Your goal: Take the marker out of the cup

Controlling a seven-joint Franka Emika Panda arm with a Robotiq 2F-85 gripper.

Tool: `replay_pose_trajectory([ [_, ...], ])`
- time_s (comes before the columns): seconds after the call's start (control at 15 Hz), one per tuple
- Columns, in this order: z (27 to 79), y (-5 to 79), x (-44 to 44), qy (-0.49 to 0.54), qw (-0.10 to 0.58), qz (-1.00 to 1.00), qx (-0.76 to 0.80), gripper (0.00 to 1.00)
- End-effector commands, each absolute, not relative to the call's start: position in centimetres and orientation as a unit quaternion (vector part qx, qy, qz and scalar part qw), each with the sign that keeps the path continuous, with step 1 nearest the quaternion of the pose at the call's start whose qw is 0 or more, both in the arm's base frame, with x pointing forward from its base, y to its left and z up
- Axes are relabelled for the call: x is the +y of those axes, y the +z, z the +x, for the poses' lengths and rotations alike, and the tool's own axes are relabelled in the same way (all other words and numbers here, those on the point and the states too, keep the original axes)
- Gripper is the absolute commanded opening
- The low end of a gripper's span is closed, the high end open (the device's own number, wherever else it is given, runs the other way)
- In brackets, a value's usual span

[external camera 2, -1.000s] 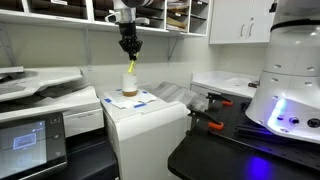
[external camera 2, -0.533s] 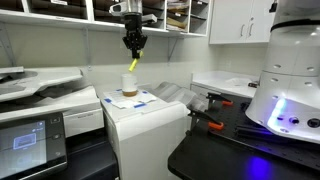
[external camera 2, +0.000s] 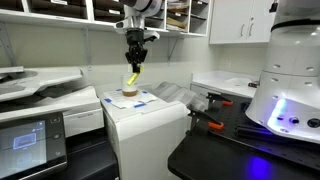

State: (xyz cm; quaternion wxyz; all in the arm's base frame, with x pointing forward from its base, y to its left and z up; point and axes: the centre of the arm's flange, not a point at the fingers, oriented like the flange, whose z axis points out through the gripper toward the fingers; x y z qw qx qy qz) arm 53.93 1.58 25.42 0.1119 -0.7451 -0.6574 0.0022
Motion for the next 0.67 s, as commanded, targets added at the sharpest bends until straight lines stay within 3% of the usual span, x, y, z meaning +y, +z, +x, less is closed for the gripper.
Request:
replay_pose_trajectory([
  [0.0, 56.4, 22.5, 1.0, -0.008, 0.106, -0.763, -0.637, 0.05],
  [0.13, 57.1, 20.9, 0.9, -0.009, 0.097, -0.773, -0.627, 0.05],
  [0.2, 57.4, 20.2, 0.8, -0.008, 0.090, -0.779, -0.620, 0.43],
  [0.27, 57.7, 19.7, 0.8, -0.011, 0.079, -0.783, -0.617, 0.44],
  [0.6, 57.9, 20.0, 1.2, -0.001, 0.038, -0.798, -0.602, 0.80],
])
